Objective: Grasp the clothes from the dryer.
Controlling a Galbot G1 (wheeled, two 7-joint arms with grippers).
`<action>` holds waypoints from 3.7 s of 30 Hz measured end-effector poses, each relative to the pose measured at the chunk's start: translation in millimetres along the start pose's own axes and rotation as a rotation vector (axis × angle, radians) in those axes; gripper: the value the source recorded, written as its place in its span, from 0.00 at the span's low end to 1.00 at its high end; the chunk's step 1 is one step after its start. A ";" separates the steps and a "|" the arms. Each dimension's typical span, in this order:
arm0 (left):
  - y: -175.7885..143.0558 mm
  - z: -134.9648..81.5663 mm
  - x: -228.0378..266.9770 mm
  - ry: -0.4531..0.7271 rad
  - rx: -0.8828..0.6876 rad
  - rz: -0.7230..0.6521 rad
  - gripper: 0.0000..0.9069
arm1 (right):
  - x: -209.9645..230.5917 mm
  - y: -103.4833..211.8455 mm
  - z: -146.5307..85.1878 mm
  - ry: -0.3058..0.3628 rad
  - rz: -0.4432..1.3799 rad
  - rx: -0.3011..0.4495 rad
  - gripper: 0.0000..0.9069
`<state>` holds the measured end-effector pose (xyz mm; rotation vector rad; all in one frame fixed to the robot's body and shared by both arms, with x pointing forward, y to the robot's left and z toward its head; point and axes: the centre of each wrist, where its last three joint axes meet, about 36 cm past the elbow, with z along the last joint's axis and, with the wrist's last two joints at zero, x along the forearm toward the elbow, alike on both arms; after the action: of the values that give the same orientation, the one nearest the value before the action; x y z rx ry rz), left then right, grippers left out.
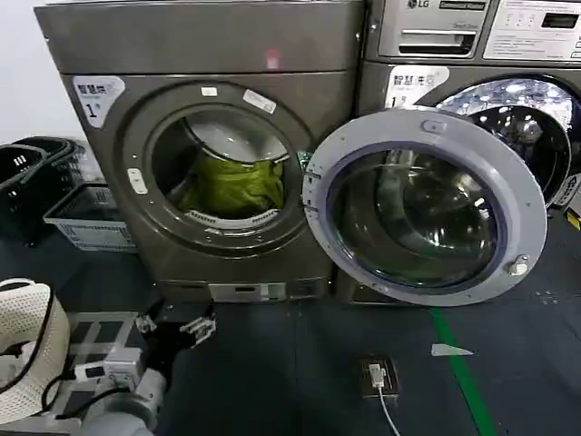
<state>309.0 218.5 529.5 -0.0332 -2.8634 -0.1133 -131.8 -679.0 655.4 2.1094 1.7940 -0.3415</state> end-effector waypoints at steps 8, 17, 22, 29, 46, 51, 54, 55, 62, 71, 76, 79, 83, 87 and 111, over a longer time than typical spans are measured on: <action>0.8 0.5 -0.1 0.002 0.007 0.000 1.00 | -0.2 -0.5 -0.3 -0.002 0.005 -0.005 1.00; 0.2 2.7 -0.5 0.010 0.011 0.001 1.00 | 0.4 -1.3 -1.1 -0.003 0.005 -0.005 1.00; -2.5 4.1 -3.1 0.016 0.019 -0.003 1.00 | 1.1 -1.8 -0.2 -0.001 0.005 -0.004 1.00; -2.5 3.7 -3.3 0.014 0.030 -0.018 1.00 | 1.8 -0.5 -0.2 -0.003 0.003 -0.006 1.00; -4.1 2.1 -6.5 0.008 0.043 -0.017 1.00 | 1.5 3.4 -1.2 -0.005 -0.007 -0.003 1.00; -7.0 2.0 -6.1 0.008 0.033 -0.016 1.00 | 2.2 6.1 -0.2 -0.004 -0.013 -0.003 1.00; -9.5 2.1 -6.2 0.008 0.024 -0.013 1.00 | 2.8 7.2 -0.2 -0.004 -0.016 -0.004 1.00; -9.9 2.3 -6.3 0.008 0.020 -0.014 1.00 | 3.3 7.3 0.1 -0.004 -0.016 -0.003 1.00; -11.3 3.1 -6.9 0.011 0.012 -0.014 1.00 | 4.5 6.8 1.4 -0.002 -0.014 -0.003 1.00; -12.3 3.6 -8.5 0.012 0.006 -0.014 1.00 | 5.6 5.7 2.6 0.000 -0.011 -0.003 1.00; -13.4 4.9 -10.3 0.017 0.001 -0.009 1.00 | 6.0 5.4 3.1 0.001 -0.009 -0.003 1.00; -13.4 4.9 -10.3 0.017 0.001 -0.005 1.00 | 5.9 5.1 3.4 0.002 -0.007 -0.003 1.00; -13.7 5.7 -10.9 0.020 -0.002 -0.003 1.00 | 6.6 4.3 4.9 0.006 -0.005 -0.002 1.00; -13.8 6.3 -11.5 0.022 -0.002 -0.003 1.00 | 6.9 3.9 5.3 0.007 -0.004 -0.002 1.00; -11.3 5.5 -28.2 0.016 -0.023 -0.042 1.00 | 9.3 1.5 10.0 -0.008 0.000 0.006 1.00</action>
<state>334.3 207.3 515.6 0.0238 -2.8474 -0.1544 -128.3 -674.9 642.7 2.1093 1.7904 -0.3555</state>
